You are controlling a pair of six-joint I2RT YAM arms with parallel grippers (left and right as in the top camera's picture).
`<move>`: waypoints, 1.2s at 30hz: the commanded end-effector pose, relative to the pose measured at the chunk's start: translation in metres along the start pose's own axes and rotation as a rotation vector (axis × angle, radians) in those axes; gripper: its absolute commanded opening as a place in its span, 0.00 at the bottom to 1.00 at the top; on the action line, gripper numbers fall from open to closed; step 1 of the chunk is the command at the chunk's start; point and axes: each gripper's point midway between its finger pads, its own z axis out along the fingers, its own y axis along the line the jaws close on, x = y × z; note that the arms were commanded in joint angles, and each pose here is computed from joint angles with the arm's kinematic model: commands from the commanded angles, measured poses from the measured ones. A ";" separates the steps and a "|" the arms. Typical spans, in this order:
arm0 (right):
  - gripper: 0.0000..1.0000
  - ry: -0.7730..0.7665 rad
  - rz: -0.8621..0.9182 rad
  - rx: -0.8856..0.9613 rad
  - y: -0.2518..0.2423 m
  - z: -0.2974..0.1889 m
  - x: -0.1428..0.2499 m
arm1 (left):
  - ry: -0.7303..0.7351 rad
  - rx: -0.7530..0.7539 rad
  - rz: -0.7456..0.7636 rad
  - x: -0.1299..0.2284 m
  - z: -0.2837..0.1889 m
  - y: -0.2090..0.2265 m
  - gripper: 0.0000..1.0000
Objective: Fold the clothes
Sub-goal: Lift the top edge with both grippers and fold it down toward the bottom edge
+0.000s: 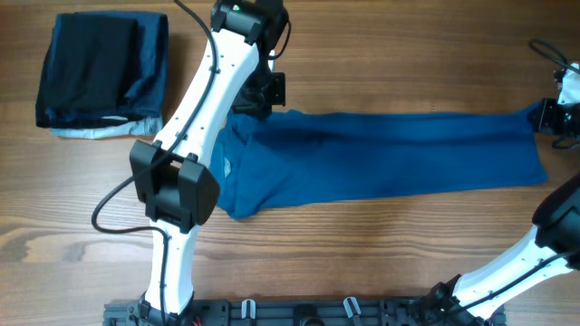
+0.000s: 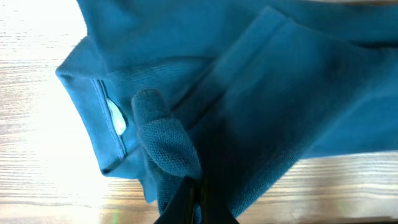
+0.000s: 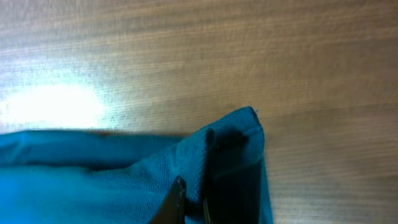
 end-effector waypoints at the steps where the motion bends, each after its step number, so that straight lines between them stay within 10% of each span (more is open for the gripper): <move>1: 0.03 0.011 -0.033 0.011 0.002 -0.014 0.001 | 0.000 0.059 0.020 0.020 -0.015 -0.022 0.04; 11: 0.04 0.142 0.217 -0.001 0.013 -0.036 0.019 | 0.188 -0.057 -0.030 0.083 0.021 0.007 0.04; 26: 0.04 0.192 0.235 0.144 -0.013 -0.008 0.049 | 0.235 -0.148 -0.230 0.073 0.104 0.104 0.04; 36: 0.04 0.275 0.311 0.118 -0.001 -0.007 0.072 | 0.241 -0.164 -0.156 0.081 0.105 0.084 0.04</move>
